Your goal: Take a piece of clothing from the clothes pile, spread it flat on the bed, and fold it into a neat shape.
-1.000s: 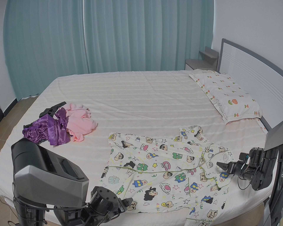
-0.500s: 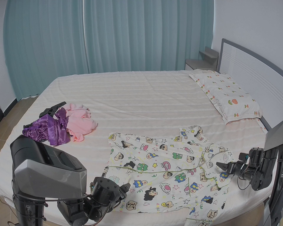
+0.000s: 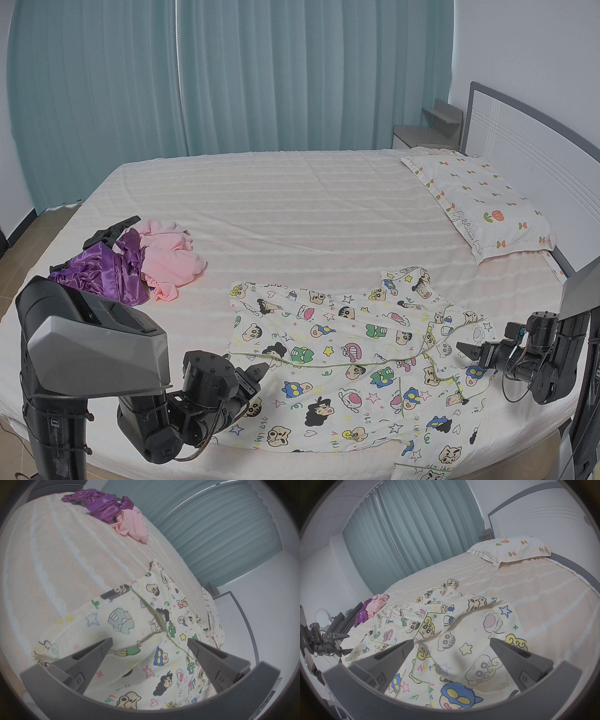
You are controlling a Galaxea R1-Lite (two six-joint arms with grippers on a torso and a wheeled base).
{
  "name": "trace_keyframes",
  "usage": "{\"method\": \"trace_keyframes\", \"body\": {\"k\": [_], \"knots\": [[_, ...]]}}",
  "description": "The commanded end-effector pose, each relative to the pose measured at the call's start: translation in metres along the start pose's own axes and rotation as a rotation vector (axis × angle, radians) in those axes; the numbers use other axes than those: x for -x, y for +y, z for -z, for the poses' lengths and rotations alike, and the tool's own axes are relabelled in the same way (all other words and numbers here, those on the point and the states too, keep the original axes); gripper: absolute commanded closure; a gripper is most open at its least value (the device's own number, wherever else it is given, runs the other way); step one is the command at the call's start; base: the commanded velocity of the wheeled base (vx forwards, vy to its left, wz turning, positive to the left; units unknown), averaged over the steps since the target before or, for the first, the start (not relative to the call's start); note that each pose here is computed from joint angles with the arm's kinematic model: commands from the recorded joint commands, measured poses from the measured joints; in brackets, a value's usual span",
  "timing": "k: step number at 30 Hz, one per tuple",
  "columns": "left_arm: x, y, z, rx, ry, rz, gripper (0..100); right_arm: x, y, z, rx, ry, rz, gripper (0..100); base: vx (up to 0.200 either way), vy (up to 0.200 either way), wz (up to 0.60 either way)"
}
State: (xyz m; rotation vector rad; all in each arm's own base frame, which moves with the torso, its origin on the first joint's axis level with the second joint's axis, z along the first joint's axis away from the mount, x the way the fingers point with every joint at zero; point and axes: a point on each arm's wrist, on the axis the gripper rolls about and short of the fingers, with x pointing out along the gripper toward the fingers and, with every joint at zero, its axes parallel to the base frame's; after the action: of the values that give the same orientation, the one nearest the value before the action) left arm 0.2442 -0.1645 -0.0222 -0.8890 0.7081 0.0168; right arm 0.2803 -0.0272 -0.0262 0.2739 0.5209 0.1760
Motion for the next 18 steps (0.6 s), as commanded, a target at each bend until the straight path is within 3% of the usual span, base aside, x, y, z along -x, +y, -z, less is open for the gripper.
{"method": "trace_keyframes", "body": {"k": [1,7,18], "knots": [[0.008,0.01,0.004,-0.019,0.032,-0.035,0,0.001,0.0,-0.003,0.005,-0.021,-0.001,0,0.0,0.0,0.0],[0.016,0.023,0.004,-0.052,0.045,-0.091,0,0.002,-0.001,-0.002,0.003,-0.017,0.001,0,0.0,0.0,0.0],[0.023,0.027,0.006,-0.04,0.055,-0.107,0,0.002,-0.001,-0.002,0.004,-0.015,0.002,0,0.0,0.0,0.0]]}}
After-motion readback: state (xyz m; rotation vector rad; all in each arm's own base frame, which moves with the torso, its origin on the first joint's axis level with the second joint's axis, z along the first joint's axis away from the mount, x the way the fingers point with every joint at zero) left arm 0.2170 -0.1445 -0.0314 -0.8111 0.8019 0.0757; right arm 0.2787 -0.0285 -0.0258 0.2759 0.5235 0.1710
